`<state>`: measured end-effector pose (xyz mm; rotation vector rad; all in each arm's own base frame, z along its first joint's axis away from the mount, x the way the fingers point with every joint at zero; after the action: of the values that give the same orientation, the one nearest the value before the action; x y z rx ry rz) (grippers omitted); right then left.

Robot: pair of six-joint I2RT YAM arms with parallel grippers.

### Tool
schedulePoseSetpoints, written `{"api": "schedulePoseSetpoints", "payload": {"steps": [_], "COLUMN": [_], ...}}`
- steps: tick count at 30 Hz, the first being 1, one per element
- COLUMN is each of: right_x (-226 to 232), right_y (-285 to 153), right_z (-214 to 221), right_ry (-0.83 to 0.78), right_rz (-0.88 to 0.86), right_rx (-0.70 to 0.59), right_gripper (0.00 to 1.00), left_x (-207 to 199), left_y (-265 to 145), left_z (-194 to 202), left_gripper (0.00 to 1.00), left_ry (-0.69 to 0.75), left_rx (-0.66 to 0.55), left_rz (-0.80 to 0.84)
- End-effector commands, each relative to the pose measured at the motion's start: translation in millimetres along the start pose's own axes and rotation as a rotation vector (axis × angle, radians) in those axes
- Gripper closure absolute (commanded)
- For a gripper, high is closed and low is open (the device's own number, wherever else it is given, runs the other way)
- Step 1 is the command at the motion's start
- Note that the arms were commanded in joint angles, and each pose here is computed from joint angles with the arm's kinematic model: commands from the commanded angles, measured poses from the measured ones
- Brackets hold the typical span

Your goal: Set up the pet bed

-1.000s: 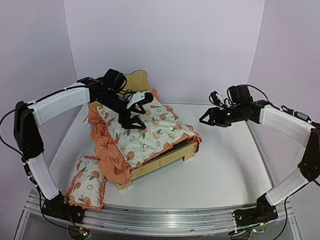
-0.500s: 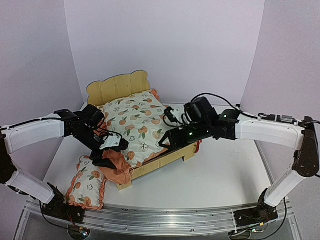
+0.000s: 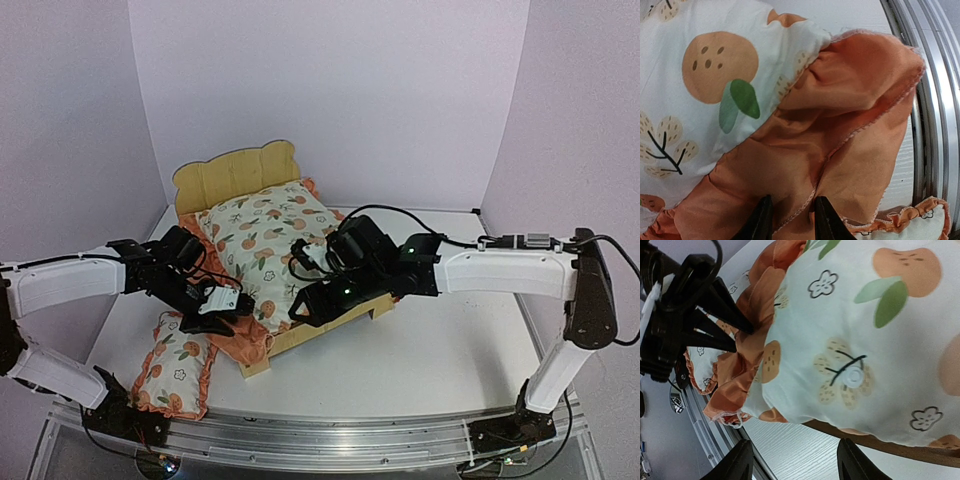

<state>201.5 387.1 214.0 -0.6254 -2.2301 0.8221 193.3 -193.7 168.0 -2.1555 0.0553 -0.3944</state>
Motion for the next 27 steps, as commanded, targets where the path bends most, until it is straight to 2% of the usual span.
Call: {"api": "schedulePoseSetpoints", "payload": {"steps": [1,3,5,12,18,21,27], "right_x": [22,27,31,43,52,53,44], "right_y": [5,5,4,10,25,35,52], "right_z": [-7,-5,-5,-6,-17,-25,-40], "right_ry": [-0.063,-0.079,-0.096,-0.137,-0.215,-0.242,-0.24], "right_rz": [-0.083,-0.103,-0.118,-0.137,-0.14,-0.124,-0.004], "right_rx": [-0.001,0.009,0.012,0.012,-0.004,-0.02,-0.085], "right_gripper": [0.41,0.41,0.41,0.4,0.27,0.24,0.25], "left_x": [22,25,29,59,83,88,91], "left_y": [-12,-17,-23,-45,-67,-72,-79], "left_z": [-8,-10,-14,-34,-43,-43,-47], "left_gripper": [0.81,0.92,0.99,1.0,1.0,1.0,1.0], "left_ry": [0.041,0.04,0.024,-0.081,-0.135,-0.141,-0.151], "left_rx": [0.006,0.012,0.005,-0.061,-0.098,-0.105,-0.126], "left_rz": [-0.152,-0.175,-0.2,-0.341,-0.463,-0.488,-0.503]}}
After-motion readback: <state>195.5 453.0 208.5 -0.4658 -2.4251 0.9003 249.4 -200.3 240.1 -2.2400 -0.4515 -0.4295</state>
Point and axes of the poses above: each gripper's point midway between its finger pads, its own y axis out along the fingers, its own x axis along the line the jaws close on, z = x × y, the point moved 7 cm from there along -y, back along the fingers, and after that the axes turned 6 degrees about y, right-handed, at the moved point
